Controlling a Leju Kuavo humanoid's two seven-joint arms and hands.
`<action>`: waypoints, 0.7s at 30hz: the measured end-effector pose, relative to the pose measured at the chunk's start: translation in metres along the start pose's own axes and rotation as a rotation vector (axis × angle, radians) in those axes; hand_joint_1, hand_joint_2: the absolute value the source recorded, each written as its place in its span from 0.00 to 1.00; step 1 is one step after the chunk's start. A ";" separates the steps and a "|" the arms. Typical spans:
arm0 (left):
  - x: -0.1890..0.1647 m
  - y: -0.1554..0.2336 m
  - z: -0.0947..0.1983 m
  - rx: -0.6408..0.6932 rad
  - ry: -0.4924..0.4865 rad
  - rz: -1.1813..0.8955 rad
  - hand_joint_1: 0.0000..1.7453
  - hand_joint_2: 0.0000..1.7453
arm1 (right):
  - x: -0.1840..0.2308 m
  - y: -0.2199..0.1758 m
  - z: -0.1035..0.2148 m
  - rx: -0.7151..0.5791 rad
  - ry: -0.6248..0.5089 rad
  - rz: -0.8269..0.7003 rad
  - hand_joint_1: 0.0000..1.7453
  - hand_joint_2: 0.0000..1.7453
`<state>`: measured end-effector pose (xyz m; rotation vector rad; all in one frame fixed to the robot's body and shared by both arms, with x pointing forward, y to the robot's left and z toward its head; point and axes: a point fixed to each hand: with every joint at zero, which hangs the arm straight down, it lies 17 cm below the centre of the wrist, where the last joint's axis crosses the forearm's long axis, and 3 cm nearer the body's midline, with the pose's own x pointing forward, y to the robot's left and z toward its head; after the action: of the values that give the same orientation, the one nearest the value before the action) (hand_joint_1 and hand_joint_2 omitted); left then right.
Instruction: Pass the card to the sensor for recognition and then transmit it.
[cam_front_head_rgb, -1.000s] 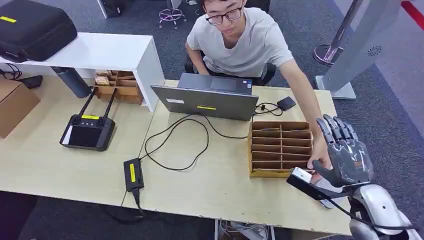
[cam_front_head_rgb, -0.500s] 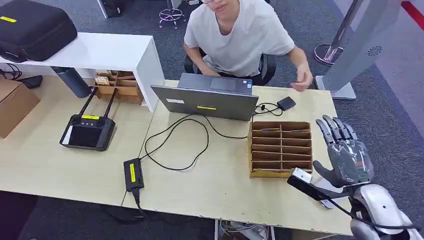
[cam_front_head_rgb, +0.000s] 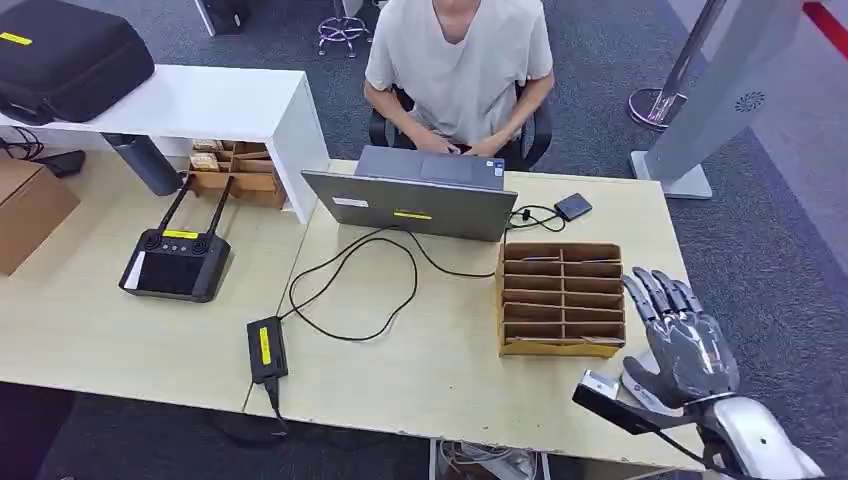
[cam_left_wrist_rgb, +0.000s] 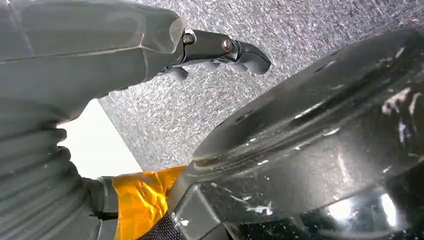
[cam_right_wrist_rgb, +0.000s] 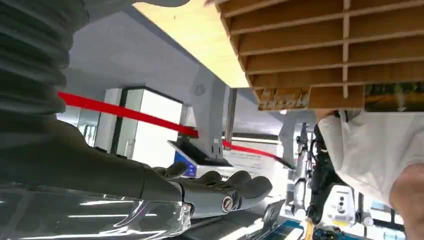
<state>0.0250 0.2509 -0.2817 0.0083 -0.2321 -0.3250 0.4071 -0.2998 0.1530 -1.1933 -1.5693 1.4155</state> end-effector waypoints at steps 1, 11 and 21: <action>0.000 0.000 0.000 0.001 0.001 0.005 0.00 1.00 | 0.003 0.002 0.004 0.005 -0.003 -0.008 0.00 1.00; -0.002 0.000 0.000 0.004 0.004 0.017 0.00 1.00 | 0.020 0.013 0.026 0.035 -0.015 -0.054 0.00 1.00; -0.001 0.000 0.000 0.011 0.002 0.008 0.00 1.00 | 0.029 0.017 0.027 -0.069 0.057 -0.119 0.00 1.00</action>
<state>0.0242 0.2511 -0.2819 0.0180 -0.2320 -0.3155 0.3755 -0.2824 0.1297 -1.1498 -1.6328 1.2500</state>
